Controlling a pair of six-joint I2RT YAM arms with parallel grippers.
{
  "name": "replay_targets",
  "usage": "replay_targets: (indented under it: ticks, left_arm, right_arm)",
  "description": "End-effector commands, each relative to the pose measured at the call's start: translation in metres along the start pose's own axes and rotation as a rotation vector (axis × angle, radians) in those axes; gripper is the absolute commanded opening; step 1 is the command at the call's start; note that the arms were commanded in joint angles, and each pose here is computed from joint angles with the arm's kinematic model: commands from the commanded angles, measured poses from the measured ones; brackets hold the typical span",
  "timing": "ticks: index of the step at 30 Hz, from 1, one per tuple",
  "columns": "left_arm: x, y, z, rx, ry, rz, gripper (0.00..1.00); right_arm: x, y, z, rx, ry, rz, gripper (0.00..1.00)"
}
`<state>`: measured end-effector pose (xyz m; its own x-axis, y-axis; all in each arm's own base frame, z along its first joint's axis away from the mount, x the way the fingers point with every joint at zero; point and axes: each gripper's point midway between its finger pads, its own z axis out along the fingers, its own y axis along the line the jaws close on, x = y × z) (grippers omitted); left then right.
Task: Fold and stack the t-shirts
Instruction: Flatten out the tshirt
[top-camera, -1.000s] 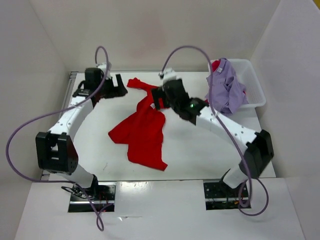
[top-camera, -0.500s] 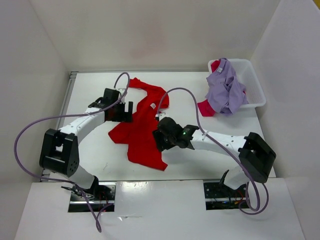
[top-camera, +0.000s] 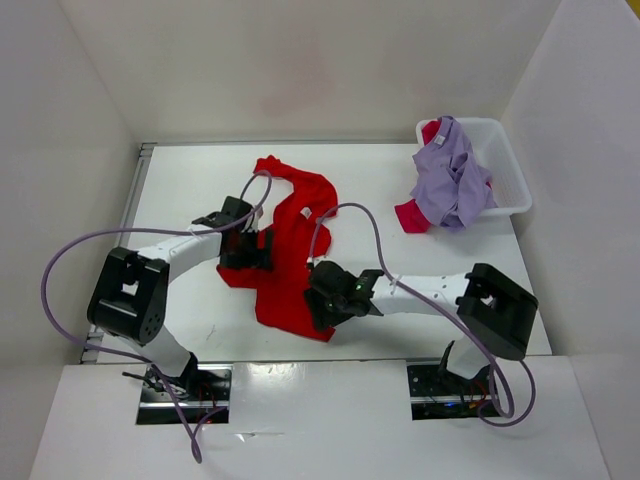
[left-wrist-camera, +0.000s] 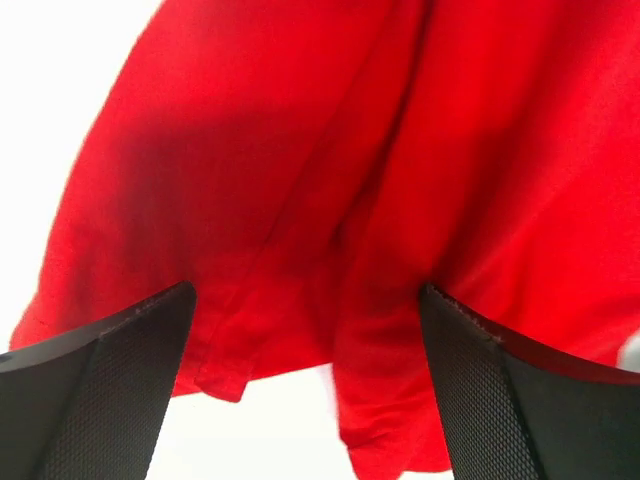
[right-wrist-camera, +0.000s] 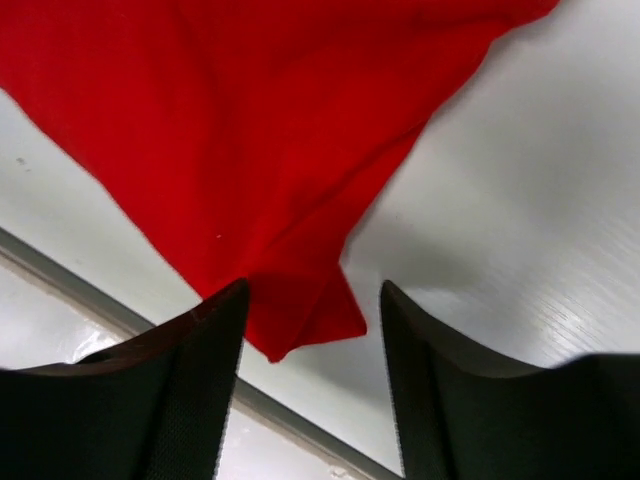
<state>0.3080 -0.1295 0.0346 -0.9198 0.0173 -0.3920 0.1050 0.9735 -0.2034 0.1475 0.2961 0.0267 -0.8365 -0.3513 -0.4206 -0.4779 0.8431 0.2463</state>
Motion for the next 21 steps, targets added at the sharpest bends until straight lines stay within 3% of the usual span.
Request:
replay_targets:
  ticks: [1, 2, 3, 4, 7, 8, 9, 14, 18, 19, 21]
  left_arm:
    - [0.018, 0.0, 0.005, 0.008, 0.041, -0.032, 0.94]
    - [0.026, 0.001, 0.01, 0.01, 0.068, -0.035, 0.89]
    - [0.029, 0.0, 0.012, 0.01, 0.081, -0.028, 0.81]
    - [0.029, -0.001, 0.012, 0.01, 0.081, -0.037, 0.55]
    - [0.018, 0.003, 0.008, -0.027, 0.048, -0.044, 0.17]
    - [0.014, 0.007, 0.002, -0.059, 0.021, -0.064, 0.08]
    - [0.01, 0.009, -0.002, -0.072, -0.001, -0.071, 0.07]
    - [0.002, 0.016, -0.035, -0.12, -0.062, -0.122, 0.05]
    - [-0.011, 0.009, -0.062, -0.091, -0.146, -0.14, 0.47]
    - [-0.013, 0.007, -0.065, -0.086, -0.158, -0.154, 0.66]
    - [-0.007, 0.011, -0.069, -0.089, -0.161, -0.18, 0.72]
  right_arm:
    - [0.001, 0.009, 0.01, -0.042, -0.01, 0.008, 0.59]
    - [0.002, 0.009, 0.013, -0.04, -0.008, 0.008, 0.54]
    - [0.001, 0.009, 0.015, -0.042, -0.01, -0.002, 0.41]
    - [0.0, 0.008, 0.016, -0.032, -0.017, -0.002, 0.32]
    - [-0.004, 0.006, 0.017, -0.023, -0.025, -0.045, 0.05]
    - [-0.005, 0.003, 0.017, -0.025, -0.023, -0.045, 0.0]
    - [-0.014, 0.002, 0.014, -0.03, -0.045, -0.048, 0.0]
    - [-0.058, -0.008, -0.015, -0.076, -0.124, -0.032, 0.0]
    - [-0.096, -0.027, -0.054, -0.047, -0.25, -0.038, 0.0]
    - [-0.096, -0.034, -0.06, -0.038, -0.261, -0.032, 0.0]
    - [-0.094, -0.035, -0.06, -0.057, -0.244, -0.05, 0.15]
